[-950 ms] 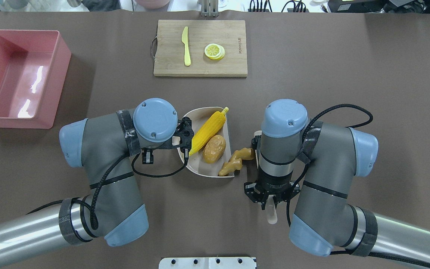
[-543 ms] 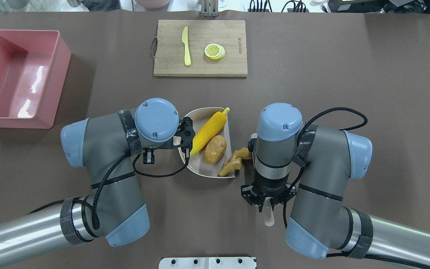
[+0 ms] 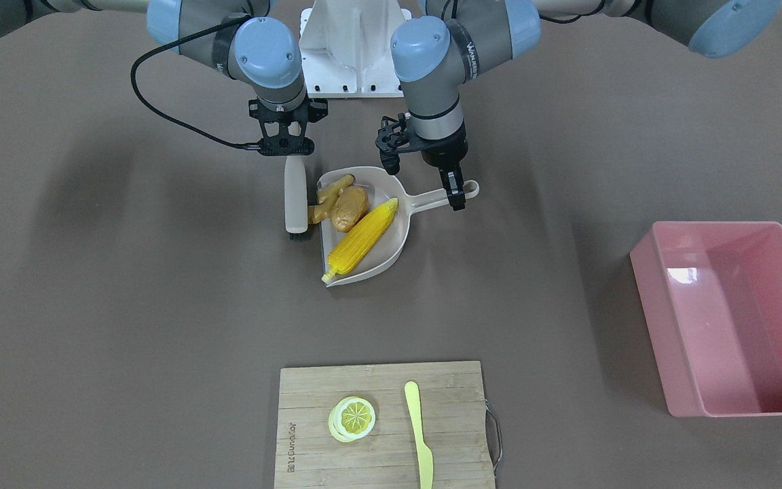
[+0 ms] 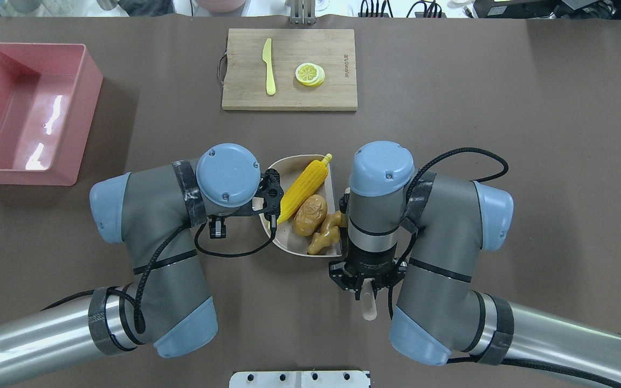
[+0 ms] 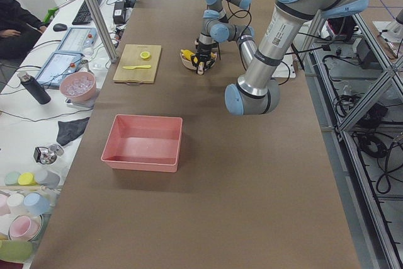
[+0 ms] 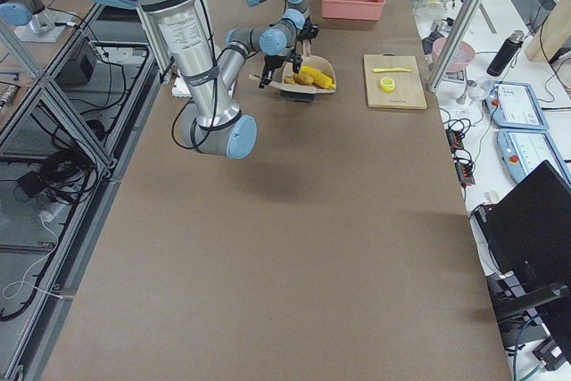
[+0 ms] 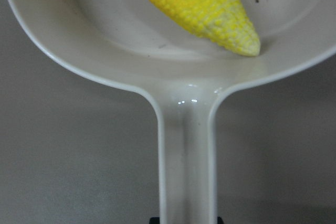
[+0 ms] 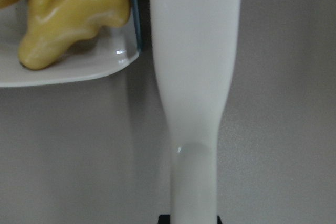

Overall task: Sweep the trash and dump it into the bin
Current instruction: 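Lift the brush away from the dustpan with the right gripper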

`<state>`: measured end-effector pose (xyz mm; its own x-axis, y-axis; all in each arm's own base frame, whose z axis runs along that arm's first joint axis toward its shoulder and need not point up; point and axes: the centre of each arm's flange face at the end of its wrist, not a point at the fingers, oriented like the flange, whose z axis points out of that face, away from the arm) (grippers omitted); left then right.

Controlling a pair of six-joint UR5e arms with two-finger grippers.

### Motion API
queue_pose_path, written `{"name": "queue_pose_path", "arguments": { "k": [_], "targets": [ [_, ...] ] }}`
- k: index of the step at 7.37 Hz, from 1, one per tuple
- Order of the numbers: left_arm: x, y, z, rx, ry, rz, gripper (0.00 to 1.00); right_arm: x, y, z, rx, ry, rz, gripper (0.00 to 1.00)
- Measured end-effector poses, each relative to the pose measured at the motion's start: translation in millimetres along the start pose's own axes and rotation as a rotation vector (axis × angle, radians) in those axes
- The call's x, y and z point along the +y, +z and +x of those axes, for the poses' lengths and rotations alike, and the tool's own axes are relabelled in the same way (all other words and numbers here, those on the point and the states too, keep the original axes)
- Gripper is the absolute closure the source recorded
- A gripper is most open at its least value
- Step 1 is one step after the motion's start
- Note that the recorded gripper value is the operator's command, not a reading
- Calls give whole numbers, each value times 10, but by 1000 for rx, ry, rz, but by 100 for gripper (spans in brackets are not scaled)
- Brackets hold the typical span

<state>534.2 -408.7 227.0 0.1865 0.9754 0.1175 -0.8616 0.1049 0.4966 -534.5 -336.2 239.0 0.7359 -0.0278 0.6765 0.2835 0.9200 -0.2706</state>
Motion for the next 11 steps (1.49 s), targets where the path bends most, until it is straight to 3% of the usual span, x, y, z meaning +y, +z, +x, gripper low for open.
{"name": "queue_pose_path", "arguments": {
  "k": [5, 7, 11],
  "targets": [
    [-135, -75, 119, 5, -36, 31, 100, -93, -201, -139, -25, 3, 21, 100],
    [-202, 14, 163, 4, -51, 68, 100, -116, -241, -129, -29, 7, 25, 100],
    [-250, 106, 201, 7, -53, 81, 100, -174, -402, -61, -50, 18, 34, 100]
  ]
}}
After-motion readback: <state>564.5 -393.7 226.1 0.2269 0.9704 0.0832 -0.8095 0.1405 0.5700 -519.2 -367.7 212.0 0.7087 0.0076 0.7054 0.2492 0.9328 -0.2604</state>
